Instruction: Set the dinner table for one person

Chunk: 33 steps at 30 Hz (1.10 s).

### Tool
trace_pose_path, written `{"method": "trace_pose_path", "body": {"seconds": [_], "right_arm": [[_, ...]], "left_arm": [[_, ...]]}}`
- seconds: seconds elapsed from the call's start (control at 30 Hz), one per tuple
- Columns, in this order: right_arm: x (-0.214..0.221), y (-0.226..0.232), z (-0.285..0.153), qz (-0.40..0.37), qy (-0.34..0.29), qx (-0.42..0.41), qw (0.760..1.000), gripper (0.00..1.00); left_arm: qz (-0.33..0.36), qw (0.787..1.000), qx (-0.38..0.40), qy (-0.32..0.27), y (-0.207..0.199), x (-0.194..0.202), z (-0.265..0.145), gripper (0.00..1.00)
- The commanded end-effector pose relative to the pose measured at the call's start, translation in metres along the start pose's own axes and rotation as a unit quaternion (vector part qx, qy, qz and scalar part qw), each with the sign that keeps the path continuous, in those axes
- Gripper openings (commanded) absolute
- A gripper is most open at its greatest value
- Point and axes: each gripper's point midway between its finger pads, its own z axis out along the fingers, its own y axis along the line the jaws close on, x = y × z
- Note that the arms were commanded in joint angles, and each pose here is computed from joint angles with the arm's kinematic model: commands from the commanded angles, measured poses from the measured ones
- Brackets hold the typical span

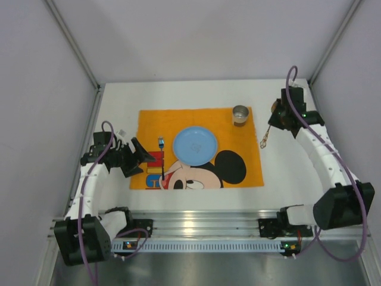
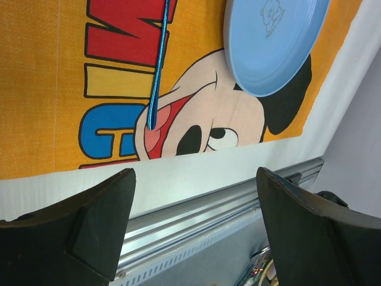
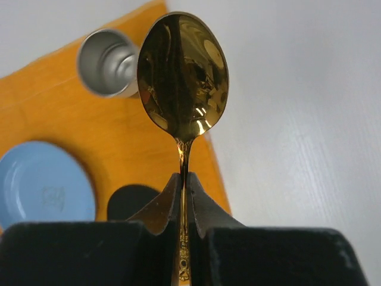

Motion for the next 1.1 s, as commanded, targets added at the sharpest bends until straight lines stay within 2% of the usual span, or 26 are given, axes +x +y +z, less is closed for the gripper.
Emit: {"method": "trace_pose_path", "body": {"seconds": [0.0, 0.1, 0.3, 0.57, 0.83, 1.07], "right_arm": [[0.035, 0.041, -0.034, -0.036, 0.021, -0.052, 0.998, 0.0], [0.071, 0.072, -0.049, -0.087, 0.031, -0.096, 0.991, 0.0], [0.124, 0.109, -0.039, -0.146, 0.071, -0.153, 0.975, 0.0], [0.144, 0.134, -0.006, -0.179, 0.115, -0.155, 0.965, 0.0], [0.169, 0.144, 0.043, -0.182, 0.158, -0.117, 0.963, 0.0], [0.174, 0.146, 0.064, -0.184, 0.16, -0.092, 0.965, 0.0]], "left_arm": [[0.004, 1.0, -0.001, -0.001, 0.001, 0.0, 0.001, 0.87], [0.003, 1.0, -0.002, -0.001, 0.001, 0.001, 0.001, 0.88], [0.004, 1.0, -0.002, -0.003, 0.0, 0.0, 0.0, 0.88], [0.007, 1.0, -0.009, -0.013, 0.001, -0.001, -0.003, 0.88], [0.005, 1.0, -0.016, -0.021, 0.003, -0.003, -0.005, 0.87], [0.004, 1.0, -0.019, -0.021, 0.004, -0.003, -0.005, 0.87]]}}
